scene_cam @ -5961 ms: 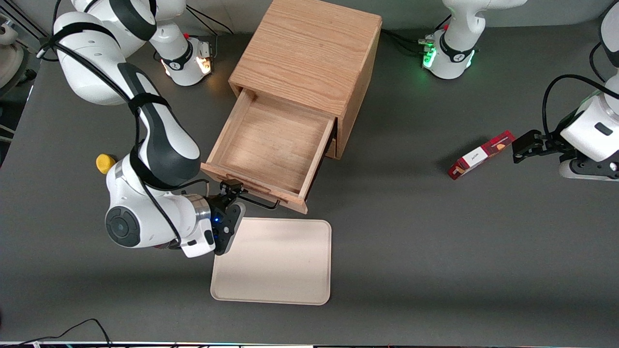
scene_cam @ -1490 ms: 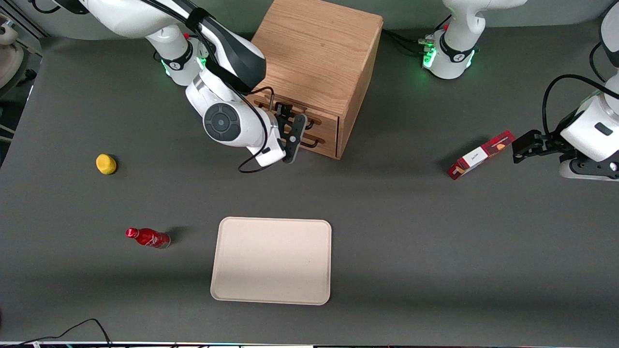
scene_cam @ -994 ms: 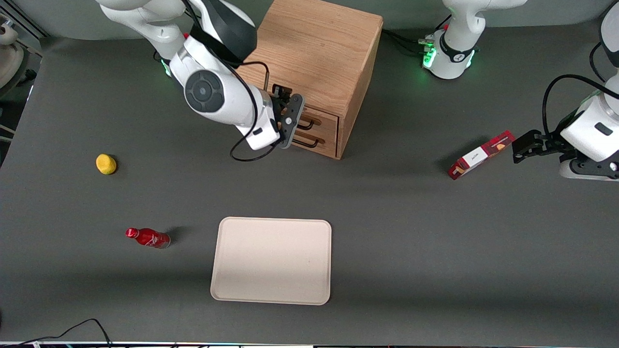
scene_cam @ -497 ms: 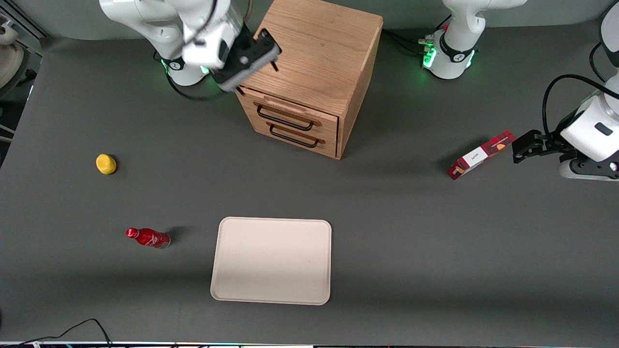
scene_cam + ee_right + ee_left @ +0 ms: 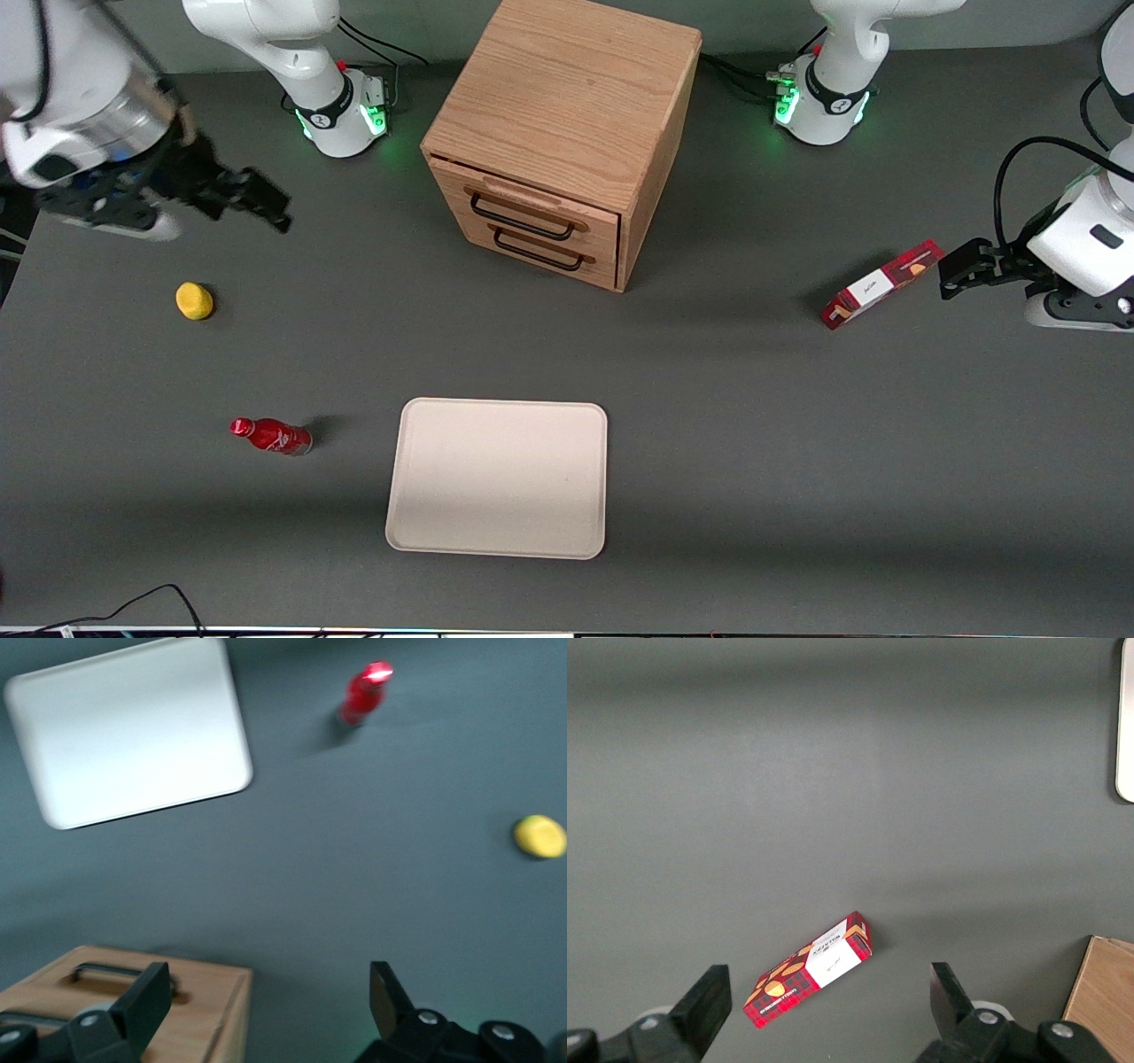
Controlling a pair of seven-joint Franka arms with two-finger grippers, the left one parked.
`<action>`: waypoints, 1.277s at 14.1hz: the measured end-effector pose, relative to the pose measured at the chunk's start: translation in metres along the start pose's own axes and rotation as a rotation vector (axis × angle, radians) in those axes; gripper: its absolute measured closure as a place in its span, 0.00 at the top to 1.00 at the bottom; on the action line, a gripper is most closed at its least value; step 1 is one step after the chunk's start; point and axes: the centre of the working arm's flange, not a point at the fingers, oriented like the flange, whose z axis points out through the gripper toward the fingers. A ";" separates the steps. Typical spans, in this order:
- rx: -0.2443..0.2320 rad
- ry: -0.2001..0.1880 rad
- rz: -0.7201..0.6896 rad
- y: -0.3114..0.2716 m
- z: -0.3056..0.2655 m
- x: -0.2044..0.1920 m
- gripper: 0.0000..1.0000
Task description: Close top drawer
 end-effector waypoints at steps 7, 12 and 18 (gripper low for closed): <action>-0.017 -0.001 0.034 0.107 0.091 0.009 1.00; -0.003 0.021 0.034 0.134 0.107 -0.010 1.00; 0.014 0.056 0.050 0.147 0.079 0.009 1.00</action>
